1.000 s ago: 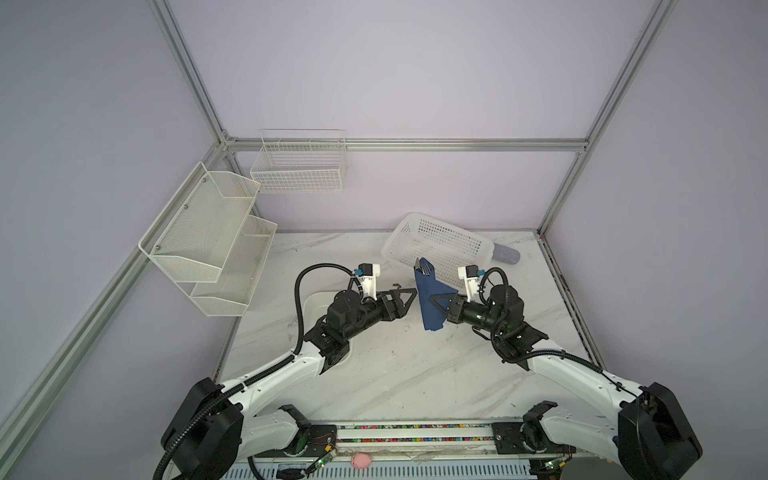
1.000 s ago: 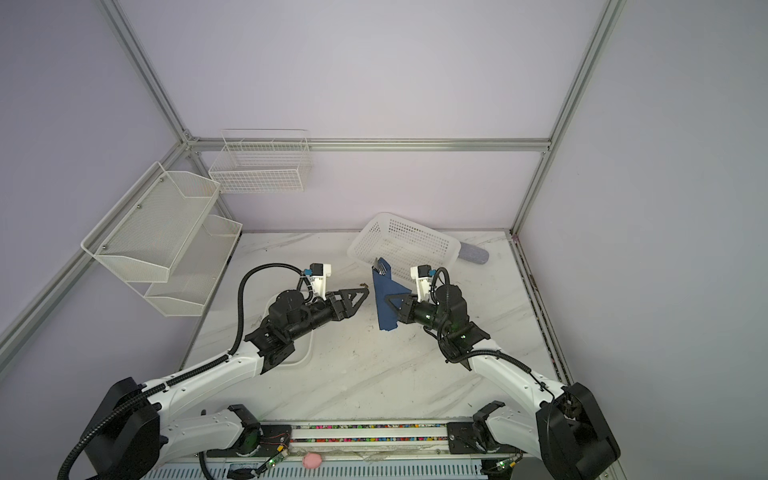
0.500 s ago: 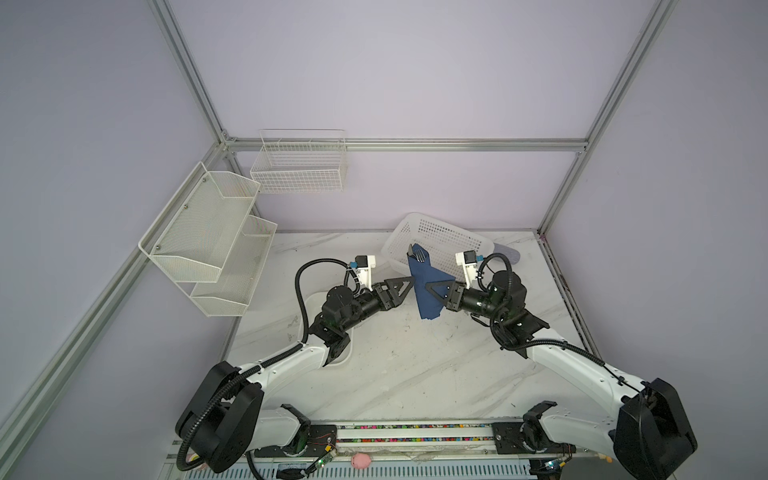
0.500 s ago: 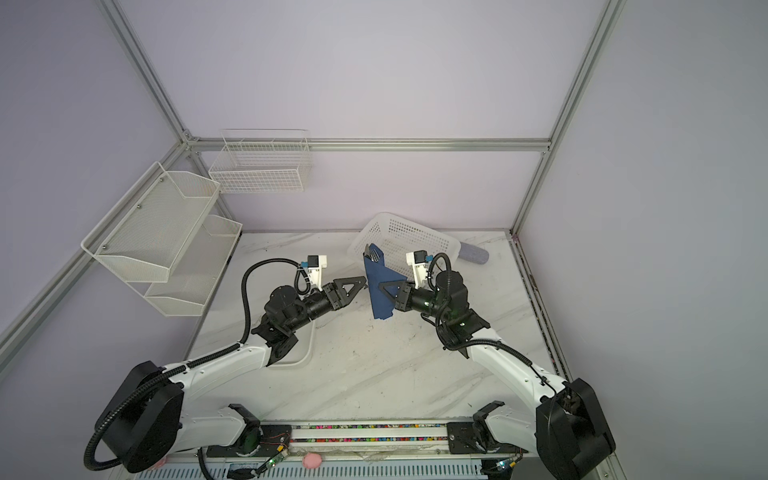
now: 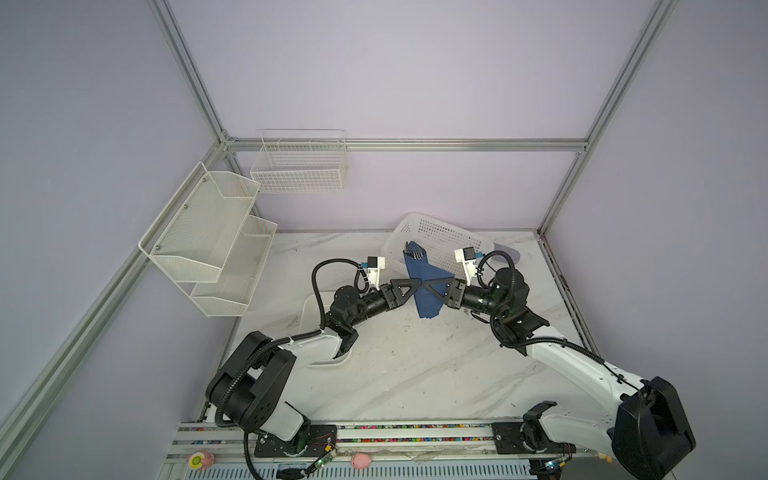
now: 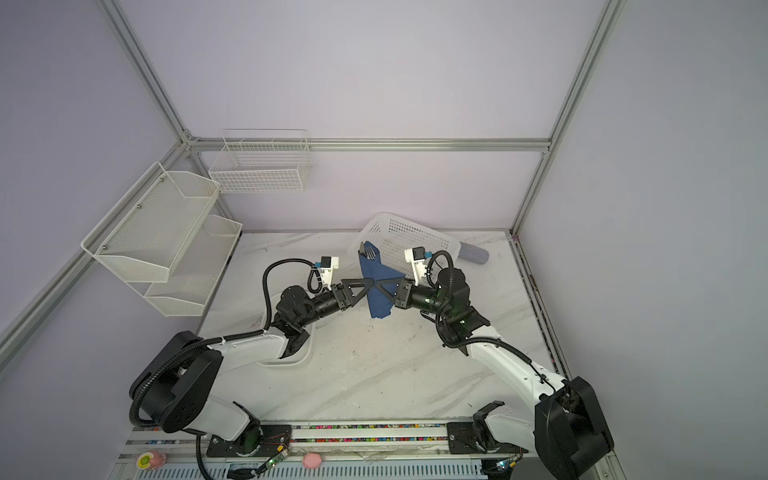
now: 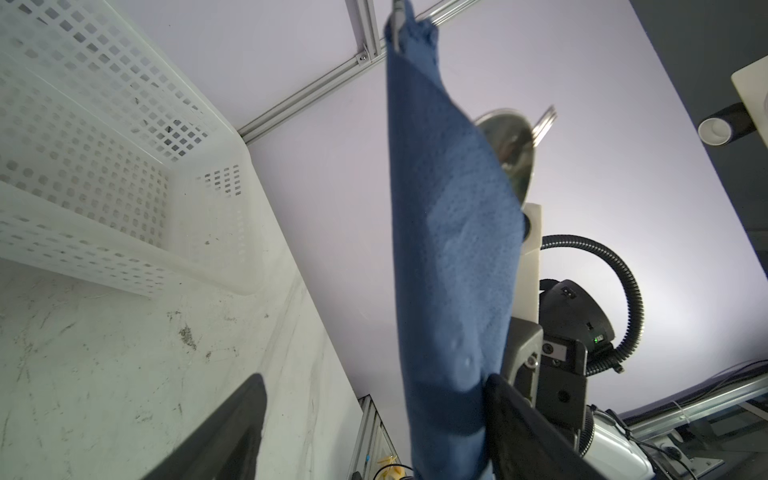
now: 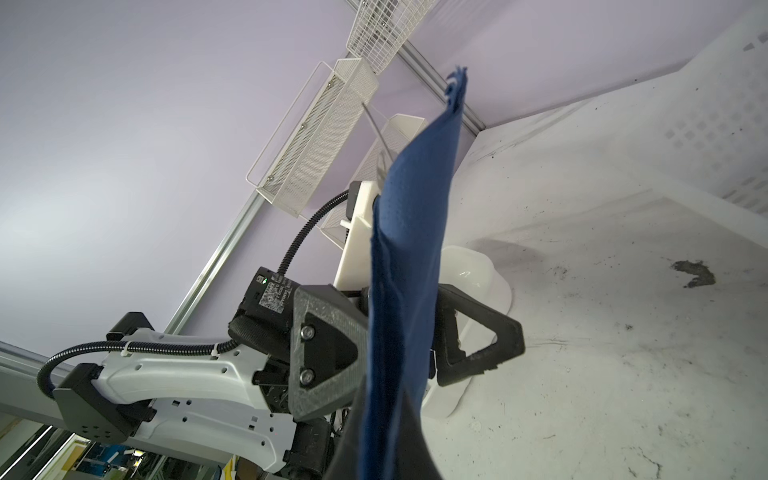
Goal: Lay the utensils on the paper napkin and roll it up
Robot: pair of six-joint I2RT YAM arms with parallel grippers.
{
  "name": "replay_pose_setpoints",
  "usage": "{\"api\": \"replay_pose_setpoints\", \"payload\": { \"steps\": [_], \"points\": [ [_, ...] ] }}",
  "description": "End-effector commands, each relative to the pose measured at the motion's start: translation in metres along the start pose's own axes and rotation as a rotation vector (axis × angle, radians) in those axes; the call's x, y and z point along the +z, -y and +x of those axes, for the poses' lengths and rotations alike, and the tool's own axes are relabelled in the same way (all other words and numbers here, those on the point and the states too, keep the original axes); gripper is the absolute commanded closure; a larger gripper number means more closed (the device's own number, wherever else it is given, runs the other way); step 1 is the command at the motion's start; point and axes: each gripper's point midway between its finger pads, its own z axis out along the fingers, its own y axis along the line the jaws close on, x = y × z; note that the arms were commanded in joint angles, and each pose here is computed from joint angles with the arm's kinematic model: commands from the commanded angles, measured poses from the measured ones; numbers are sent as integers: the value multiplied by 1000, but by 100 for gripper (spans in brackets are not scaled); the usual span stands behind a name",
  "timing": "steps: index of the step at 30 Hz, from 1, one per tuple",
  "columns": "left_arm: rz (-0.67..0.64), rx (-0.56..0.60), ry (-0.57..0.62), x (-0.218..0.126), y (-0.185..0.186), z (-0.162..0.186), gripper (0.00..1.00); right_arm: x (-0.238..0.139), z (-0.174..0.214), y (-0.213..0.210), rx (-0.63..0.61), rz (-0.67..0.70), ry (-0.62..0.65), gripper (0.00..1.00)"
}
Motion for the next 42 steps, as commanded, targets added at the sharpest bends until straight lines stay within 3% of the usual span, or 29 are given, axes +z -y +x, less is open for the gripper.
{"api": "replay_pose_setpoints", "payload": {
  "steps": [1, 15, 32, 42],
  "points": [
    [201, 73, 21, 9, 62, -24, 22, -2, -20, -32, -83, -109, 48, 92],
    [298, 104, 29, 8, 85, -29, 28, 1, -15, -36, -55, -183, 20, 92],
    [331, 126, 44, 7, 95, -33, 58, 1, -9, -30, -43, -186, 8, 92],
    [345, 121, 50, 7, 98, -34, 58, 2, -7, -32, -29, -214, 2, 92]
  ]
}}
